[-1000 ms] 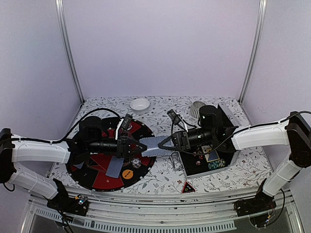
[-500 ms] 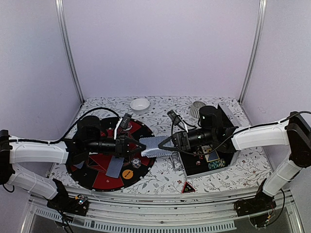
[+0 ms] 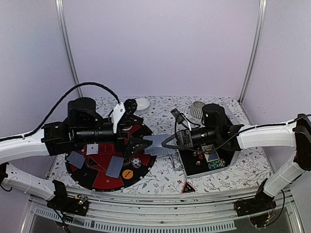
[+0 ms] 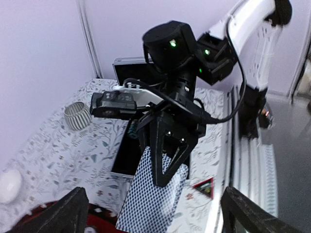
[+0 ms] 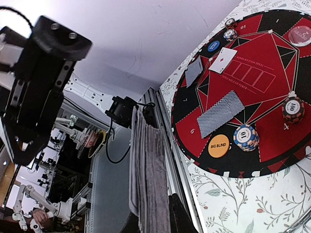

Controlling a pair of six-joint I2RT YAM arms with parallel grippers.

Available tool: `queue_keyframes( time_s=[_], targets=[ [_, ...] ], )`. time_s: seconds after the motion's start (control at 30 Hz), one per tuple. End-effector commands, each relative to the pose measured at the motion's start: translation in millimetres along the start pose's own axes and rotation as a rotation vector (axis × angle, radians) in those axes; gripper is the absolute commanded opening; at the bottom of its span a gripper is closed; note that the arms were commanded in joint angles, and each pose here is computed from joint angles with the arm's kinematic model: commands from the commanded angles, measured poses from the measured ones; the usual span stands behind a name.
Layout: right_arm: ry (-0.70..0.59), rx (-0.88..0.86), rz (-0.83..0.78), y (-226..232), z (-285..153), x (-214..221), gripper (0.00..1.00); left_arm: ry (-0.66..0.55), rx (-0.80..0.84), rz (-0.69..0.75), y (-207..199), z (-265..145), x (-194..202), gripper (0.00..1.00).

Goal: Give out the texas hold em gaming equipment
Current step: Pass from the right arm to the left

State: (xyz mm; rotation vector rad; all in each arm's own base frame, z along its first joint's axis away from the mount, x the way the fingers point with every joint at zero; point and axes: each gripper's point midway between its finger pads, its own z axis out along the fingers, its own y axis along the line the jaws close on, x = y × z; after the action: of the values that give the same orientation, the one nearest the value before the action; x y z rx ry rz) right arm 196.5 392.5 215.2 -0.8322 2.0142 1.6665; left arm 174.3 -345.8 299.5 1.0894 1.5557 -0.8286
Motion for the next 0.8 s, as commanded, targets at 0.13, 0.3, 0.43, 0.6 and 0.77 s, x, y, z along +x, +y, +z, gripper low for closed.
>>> queue_keyframes(
  time_s=[0.13, 0.3, 0.43, 0.6, 0.77],
  targets=[
    [-0.023, 0.022, -0.013, 11.2, -7.2, -13.5, 0.07, 0.271, -0.105, 0.514, 5.3, 34.9, 37.3, 0.98],
    [-0.018, 0.005, -0.020, 17.1, -5.4, -13.6, 0.07, 0.333, -0.025, 0.555, -3.2, 53.9, 59.1, 0.98],
    [0.008, -0.030, -0.033, 24.7, -0.1, -11.1, 0.08, 0.359, -0.021, 0.575, -0.8, 65.6, 68.6, 0.98],
    [0.010, -0.051, -0.042, 29.5, 2.6, -13.7, 0.08, 0.361, -0.021, 0.570, 0.0, 75.9, 74.1, 0.98],
    [0.012, -0.061, -0.037, 29.9, 4.6, -13.9, 0.08, 0.389, -0.105, 0.565, 14.3, 79.3, 73.8, 0.93]
  ],
)
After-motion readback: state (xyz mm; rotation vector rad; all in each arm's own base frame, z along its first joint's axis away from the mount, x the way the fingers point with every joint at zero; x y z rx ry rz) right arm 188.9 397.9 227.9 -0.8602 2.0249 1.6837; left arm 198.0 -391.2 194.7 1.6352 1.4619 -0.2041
